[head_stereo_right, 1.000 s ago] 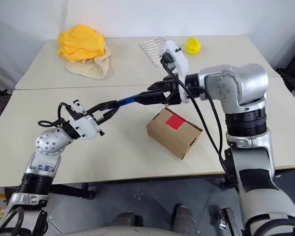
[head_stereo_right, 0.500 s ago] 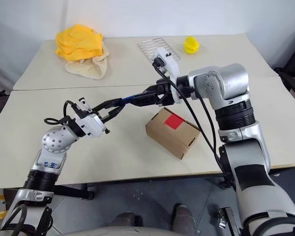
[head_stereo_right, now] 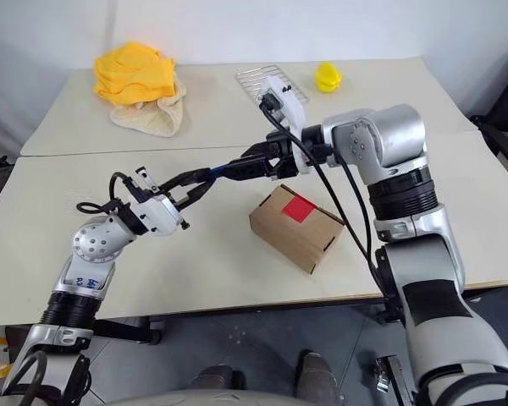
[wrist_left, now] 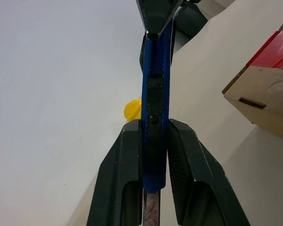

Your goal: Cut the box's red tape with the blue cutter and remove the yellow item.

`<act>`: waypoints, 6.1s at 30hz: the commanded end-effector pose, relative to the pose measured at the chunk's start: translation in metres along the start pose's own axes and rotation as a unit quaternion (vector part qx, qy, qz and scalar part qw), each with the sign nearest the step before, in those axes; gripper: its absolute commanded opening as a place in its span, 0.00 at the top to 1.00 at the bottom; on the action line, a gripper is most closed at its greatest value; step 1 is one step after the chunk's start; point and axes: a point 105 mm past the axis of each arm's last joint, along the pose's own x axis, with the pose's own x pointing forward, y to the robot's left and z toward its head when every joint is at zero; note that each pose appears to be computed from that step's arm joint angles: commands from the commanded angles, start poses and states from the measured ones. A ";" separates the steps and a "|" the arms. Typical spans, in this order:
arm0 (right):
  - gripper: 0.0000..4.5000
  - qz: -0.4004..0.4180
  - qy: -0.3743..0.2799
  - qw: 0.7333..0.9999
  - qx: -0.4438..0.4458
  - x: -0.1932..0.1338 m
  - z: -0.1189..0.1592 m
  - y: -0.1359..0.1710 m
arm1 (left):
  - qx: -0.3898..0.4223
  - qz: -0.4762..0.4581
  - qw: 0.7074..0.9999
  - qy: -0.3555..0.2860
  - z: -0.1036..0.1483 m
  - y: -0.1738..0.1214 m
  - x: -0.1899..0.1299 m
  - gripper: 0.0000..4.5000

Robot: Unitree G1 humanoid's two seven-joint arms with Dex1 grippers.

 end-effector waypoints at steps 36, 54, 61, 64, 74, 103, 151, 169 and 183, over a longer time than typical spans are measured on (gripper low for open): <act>0.97 -0.183 -0.107 0.977 -0.036 -0.103 0.012 -0.014 | -0.345 -0.086 0.934 0.034 0.008 0.017 0.010 0.00; 0.97 -0.285 -0.098 0.954 -0.008 -0.144 -0.032 0.005 | -0.435 -0.180 0.882 0.017 0.049 -0.044 0.073 0.96; 0.97 -0.289 -0.063 0.955 -0.005 -0.142 -0.045 0.008 | -0.453 -0.202 0.864 0.087 0.046 -0.066 0.071 1.00; 0.97 -0.289 -0.047 0.956 -0.007 -0.140 -0.049 0.009 | -0.454 -0.221 0.855 0.115 0.047 -0.075 0.070 1.00; 0.97 -0.282 0.001 0.959 -0.010 -0.129 -0.062 0.003 | -0.454 -0.260 0.830 0.192 0.038 -0.091 0.060 1.00; 0.97 -0.290 0.100 0.952 0.005 -0.136 -0.092 -0.001 | -0.450 -0.264 0.825 0.217 0.027 -0.091 0.068 1.00; 0.97 -0.231 0.272 0.933 0.034 -0.154 -0.100 0.015 | -0.432 -0.243 0.810 0.312 0.016 -0.127 0.082 1.00; 0.97 -0.281 0.155 0.947 0.017 -0.210 -0.053 0.031 | -0.430 -0.240 0.811 0.316 0.011 -0.129 0.082 1.00; 0.97 -0.441 -0.015 0.896 0.042 -0.232 -0.126 -0.039 | -0.420 -0.245 0.819 0.304 0.012 -0.125 0.087 1.00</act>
